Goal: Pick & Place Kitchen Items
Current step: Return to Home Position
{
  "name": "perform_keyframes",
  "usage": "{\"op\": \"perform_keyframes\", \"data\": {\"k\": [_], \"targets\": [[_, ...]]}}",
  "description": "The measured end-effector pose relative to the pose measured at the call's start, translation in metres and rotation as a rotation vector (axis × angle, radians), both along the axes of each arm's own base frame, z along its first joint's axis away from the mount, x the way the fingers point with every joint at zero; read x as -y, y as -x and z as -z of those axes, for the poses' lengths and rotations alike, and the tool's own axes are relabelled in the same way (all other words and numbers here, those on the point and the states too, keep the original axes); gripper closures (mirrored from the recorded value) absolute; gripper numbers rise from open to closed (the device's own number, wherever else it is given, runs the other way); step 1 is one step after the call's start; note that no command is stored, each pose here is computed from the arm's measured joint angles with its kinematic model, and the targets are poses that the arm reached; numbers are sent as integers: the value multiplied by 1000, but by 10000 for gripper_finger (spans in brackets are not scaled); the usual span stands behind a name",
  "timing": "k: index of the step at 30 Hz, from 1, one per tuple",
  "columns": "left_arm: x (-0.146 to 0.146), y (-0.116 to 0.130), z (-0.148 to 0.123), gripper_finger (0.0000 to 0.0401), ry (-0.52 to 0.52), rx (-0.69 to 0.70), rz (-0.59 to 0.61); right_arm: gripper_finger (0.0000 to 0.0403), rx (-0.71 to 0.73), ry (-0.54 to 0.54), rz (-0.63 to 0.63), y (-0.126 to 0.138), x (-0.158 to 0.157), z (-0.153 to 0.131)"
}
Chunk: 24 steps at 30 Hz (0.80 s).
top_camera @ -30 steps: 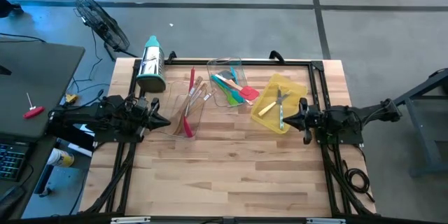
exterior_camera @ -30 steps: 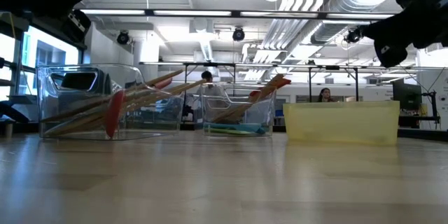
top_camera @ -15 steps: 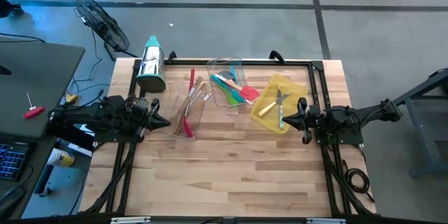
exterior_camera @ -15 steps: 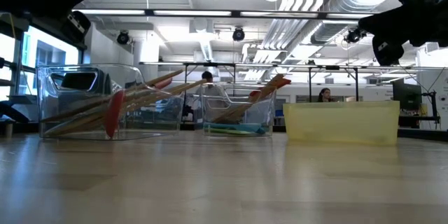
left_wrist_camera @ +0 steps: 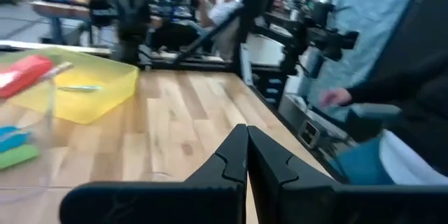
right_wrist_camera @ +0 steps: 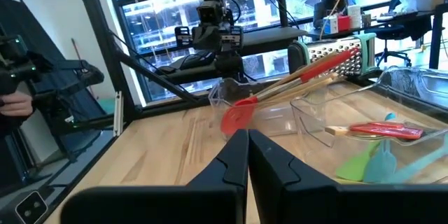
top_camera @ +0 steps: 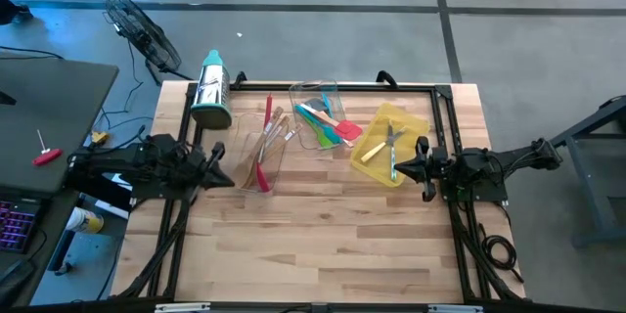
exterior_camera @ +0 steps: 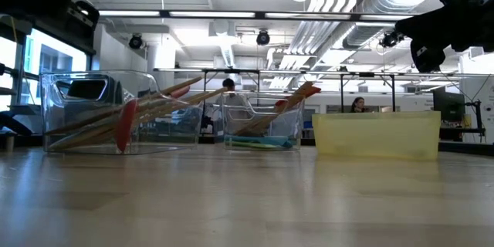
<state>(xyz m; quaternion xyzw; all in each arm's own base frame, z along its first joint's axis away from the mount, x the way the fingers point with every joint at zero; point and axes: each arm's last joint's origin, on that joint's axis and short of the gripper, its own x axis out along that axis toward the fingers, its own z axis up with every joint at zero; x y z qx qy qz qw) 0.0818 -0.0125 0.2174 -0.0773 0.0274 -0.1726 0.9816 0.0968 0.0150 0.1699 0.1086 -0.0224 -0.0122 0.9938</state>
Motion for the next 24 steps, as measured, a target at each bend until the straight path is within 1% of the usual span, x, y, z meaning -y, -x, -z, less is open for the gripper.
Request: {"op": "perform_keyframes", "data": {"k": [2, 5, 8, 12, 15, 17, 24], "targets": [[-1, -1, -1, 401, 7, 33, -50, 398, 0, 0, 0, 0, 0, 0], [-3, -7, 8, 401, 24, 76, -111, 399, -1, 0, 0, 0, 0, 0], [-4, -11, 19, 401, 43, 79, -159, 399, -1, 0, 0, 0, 0, 0], [-6, -16, 39, 401, 78, 37, -244, 398, -1, 0, 0, 0, 0, 0], [-8, -18, 45, 401, 91, 52, -320, 399, -1, 0, 0, 0, 0, 0], [-10, -18, 47, 401, 85, 31, -381, 399, -2, 0, 0, 0, 0, 0], [-13, -18, 49, 401, 2, 27, -478, 399, -1, 0, 0, 0, 0, 0]]}}
